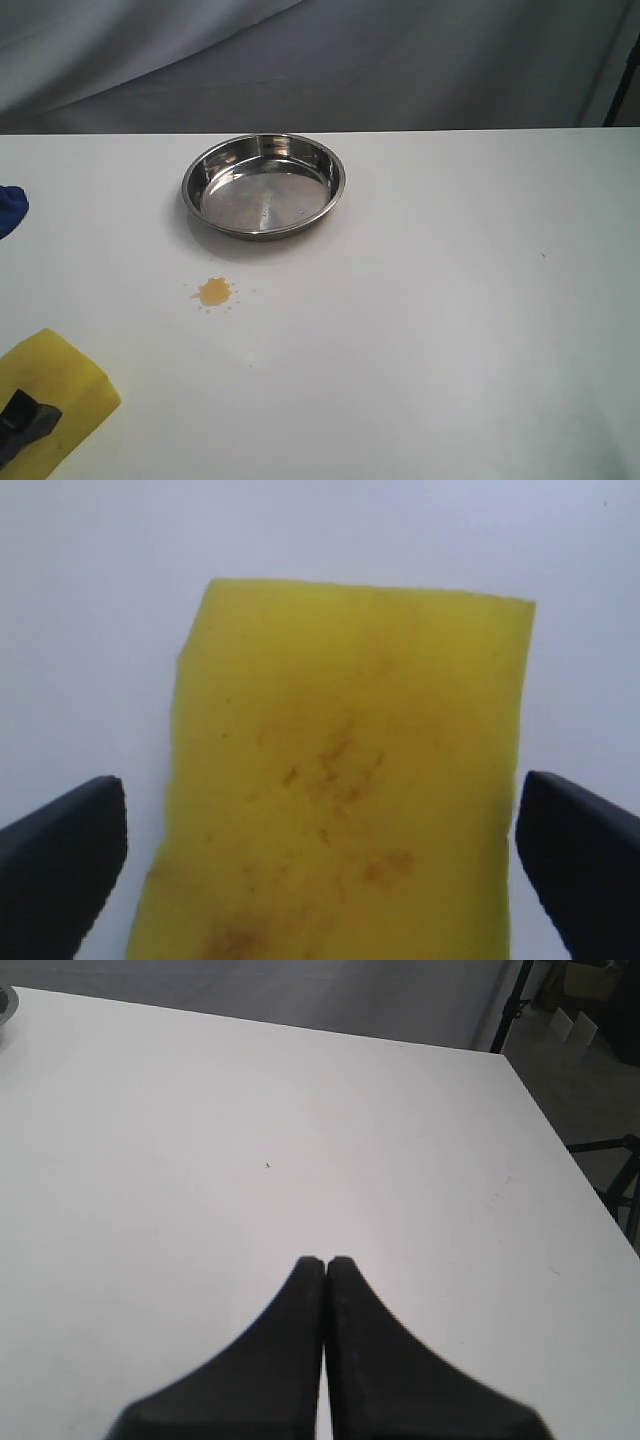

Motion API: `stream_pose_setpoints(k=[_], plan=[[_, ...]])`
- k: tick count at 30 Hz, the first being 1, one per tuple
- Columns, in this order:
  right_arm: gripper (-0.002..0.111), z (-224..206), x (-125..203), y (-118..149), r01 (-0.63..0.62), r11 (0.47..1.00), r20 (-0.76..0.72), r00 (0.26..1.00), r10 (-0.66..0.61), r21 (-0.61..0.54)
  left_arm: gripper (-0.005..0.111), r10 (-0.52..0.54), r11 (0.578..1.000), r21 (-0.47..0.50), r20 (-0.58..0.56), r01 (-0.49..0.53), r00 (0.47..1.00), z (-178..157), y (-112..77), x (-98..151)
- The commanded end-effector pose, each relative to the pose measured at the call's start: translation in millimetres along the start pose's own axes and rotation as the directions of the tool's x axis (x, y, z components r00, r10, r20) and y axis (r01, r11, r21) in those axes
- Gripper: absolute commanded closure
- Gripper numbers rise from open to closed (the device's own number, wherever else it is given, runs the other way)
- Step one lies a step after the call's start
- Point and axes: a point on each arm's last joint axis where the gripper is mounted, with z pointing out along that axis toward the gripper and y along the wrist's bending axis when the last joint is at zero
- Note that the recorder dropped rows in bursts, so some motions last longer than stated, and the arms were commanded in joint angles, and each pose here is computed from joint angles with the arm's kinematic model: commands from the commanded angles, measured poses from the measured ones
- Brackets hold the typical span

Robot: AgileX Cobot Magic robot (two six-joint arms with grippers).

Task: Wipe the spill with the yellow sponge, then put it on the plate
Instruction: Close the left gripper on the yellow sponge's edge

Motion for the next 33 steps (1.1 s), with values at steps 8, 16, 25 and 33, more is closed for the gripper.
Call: stream_pose_setpoints(k=[8,16,25,33], plan=[[0.108,0.6,0.7,0.0,-0.007,1.000,0.001,1.000,0.007,0.002,0.002,0.039,0.997,-0.061,0.039,-0.037,0.998,4.6,1.9,4.1],[0.108,0.6,0.7,0.0,-0.007,1.000,0.001,1.000,0.007,0.002,0.002,0.033,0.998,-0.061,0.039,-0.030,0.999,4.6,1.9,4.1],[0.108,0.6,0.7,0.0,-0.007,1.000,0.001,1.000,0.007,0.002,0.002,-0.051,0.997,-0.055,0.032,0.053,0.998,10.0,3.0,3.8],[0.108,0.6,0.7,0.0,-0.007,1.000,0.001,1.000,0.007,0.002,0.002,-0.068,0.998,-0.013,-0.098,0.067,0.993,40.4,5.1,9.4]])
